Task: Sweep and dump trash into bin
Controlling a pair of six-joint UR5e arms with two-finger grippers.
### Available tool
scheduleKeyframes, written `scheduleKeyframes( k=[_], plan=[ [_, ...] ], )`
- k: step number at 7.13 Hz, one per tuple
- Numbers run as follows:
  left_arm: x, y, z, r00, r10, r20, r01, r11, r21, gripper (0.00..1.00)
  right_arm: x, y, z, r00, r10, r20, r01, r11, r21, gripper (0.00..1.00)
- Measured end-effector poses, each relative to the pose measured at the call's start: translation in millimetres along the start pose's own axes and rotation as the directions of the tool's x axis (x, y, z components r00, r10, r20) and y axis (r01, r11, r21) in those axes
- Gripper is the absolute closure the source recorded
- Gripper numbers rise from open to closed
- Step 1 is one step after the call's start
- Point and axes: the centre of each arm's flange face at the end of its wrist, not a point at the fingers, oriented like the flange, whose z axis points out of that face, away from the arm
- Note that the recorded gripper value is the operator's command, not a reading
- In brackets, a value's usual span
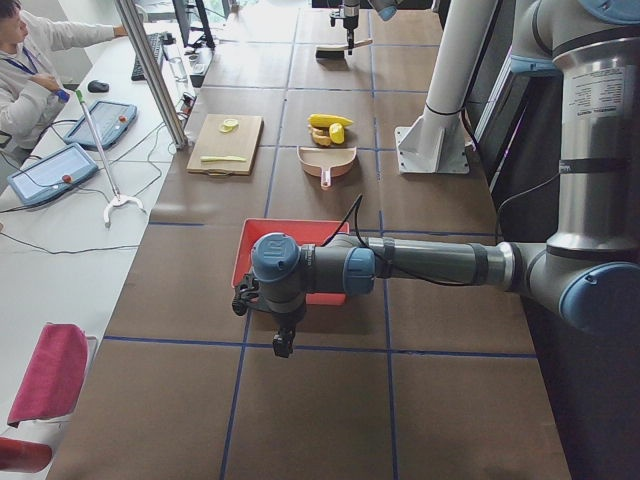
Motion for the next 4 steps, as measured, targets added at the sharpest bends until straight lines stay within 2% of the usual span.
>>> scheduleKeyframes(
  k=[4],
  plan=[
    [8.2, -12.2, -10.5, 1.0, 0.022, 0.009, -0.022, 1.0, 0.02, 0.0, -3.3, 0.3, -2.9, 1.0, -0.001, 0.014, 0.001, 1.0, -0.005, 1.0]
  ],
)
